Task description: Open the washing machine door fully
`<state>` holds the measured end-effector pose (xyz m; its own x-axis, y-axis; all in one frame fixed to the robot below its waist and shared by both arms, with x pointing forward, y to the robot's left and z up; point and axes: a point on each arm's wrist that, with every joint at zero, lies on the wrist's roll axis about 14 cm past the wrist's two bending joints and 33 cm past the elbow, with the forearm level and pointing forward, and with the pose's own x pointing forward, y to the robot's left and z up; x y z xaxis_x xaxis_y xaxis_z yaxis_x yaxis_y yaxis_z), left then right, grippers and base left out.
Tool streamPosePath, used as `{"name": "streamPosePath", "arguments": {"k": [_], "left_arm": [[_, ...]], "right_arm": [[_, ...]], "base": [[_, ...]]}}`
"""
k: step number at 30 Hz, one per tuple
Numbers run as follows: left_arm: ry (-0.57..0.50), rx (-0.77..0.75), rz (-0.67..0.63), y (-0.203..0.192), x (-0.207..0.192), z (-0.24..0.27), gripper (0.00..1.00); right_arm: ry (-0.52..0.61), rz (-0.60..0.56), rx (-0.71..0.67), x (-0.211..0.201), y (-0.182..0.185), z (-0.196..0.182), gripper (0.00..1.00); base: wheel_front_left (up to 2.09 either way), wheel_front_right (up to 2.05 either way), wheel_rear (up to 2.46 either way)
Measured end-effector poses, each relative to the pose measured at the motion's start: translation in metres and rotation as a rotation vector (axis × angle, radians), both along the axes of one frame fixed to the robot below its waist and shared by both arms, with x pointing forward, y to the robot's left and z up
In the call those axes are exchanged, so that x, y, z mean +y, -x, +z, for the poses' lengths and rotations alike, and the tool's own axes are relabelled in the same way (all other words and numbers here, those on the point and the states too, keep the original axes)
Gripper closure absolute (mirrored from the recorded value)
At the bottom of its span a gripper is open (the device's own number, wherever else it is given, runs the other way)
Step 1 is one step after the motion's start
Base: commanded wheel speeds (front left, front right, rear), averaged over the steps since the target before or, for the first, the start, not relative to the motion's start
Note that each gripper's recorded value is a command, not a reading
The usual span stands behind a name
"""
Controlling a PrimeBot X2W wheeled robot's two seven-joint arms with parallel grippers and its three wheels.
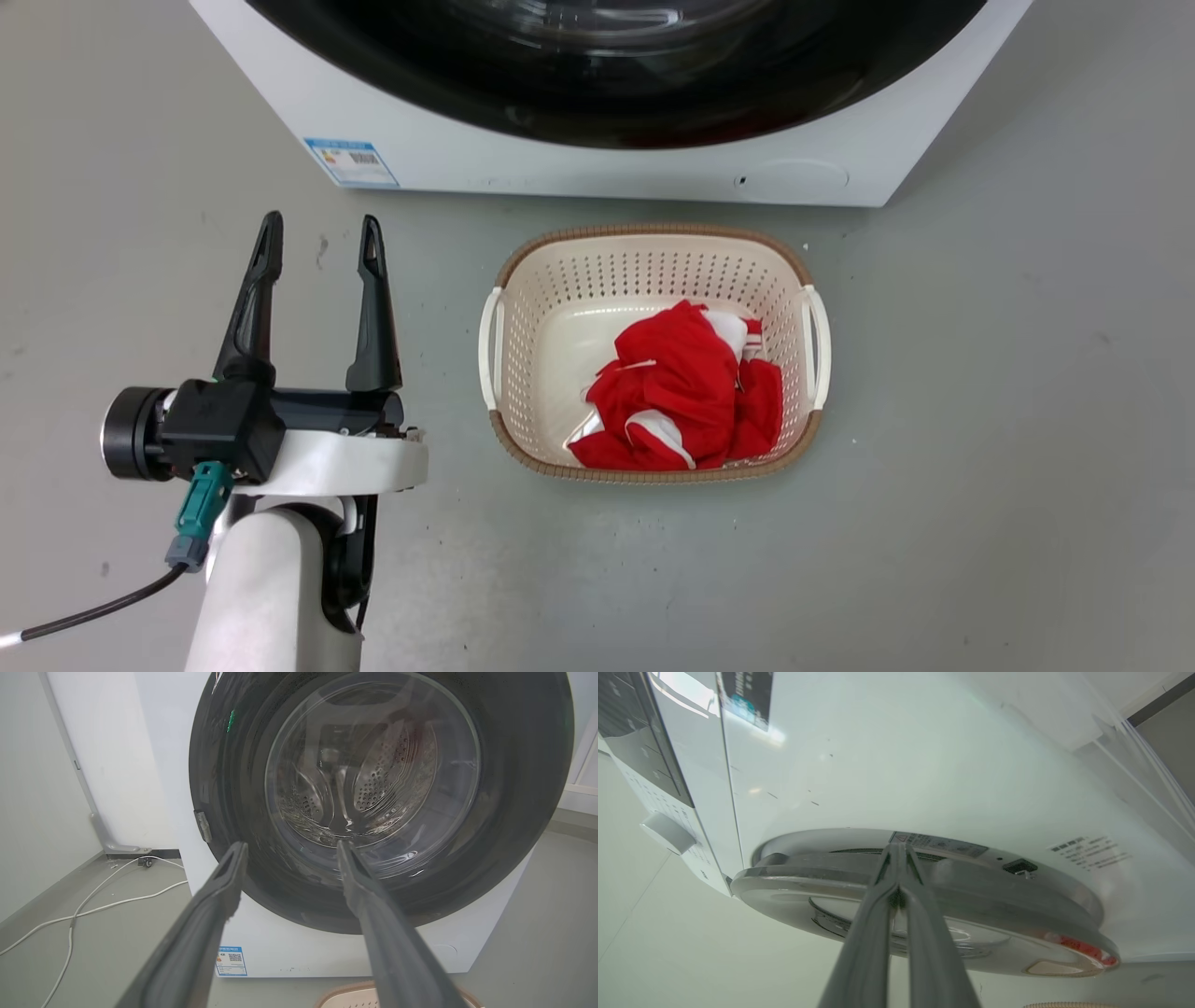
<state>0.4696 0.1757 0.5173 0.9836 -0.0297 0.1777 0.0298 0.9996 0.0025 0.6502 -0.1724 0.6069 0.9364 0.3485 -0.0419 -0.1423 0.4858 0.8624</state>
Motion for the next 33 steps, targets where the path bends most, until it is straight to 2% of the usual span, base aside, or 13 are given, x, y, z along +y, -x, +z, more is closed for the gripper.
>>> {"name": "streamPosePath", "arguments": {"k": [7, 17, 26, 33], "left_arm": [[0.004, 0.013, 0.001, -0.012, 0.0, -0.011, 0.0], [0.003, 0.028, 0.004, -0.013, 0.001, -0.017, 0.0], [0.005, 0.016, -0.002, -0.01, -0.001, -0.01, 0.0], [0.014, -0.003, -0.007, -0.008, -0.004, -0.001, 0.0]], "right_arm": [[0.1, 0.101, 0.081, 0.026, -0.022, -0.021, 1.0], [0.11, 0.15, 0.135, 0.043, -0.029, -0.029, 1.0], [0.071, 0.361, 0.197, 0.082, -0.005, -0.027, 1.0], [0.063, 0.503, 0.251, 0.091, 0.026, -0.031, 1.0]], "base": [[0.0, 0.0, 0.0], [0.0, 0.0, 0.0], [0.0, 0.0, 0.0], [0.0, 0.0, 0.0]]}}
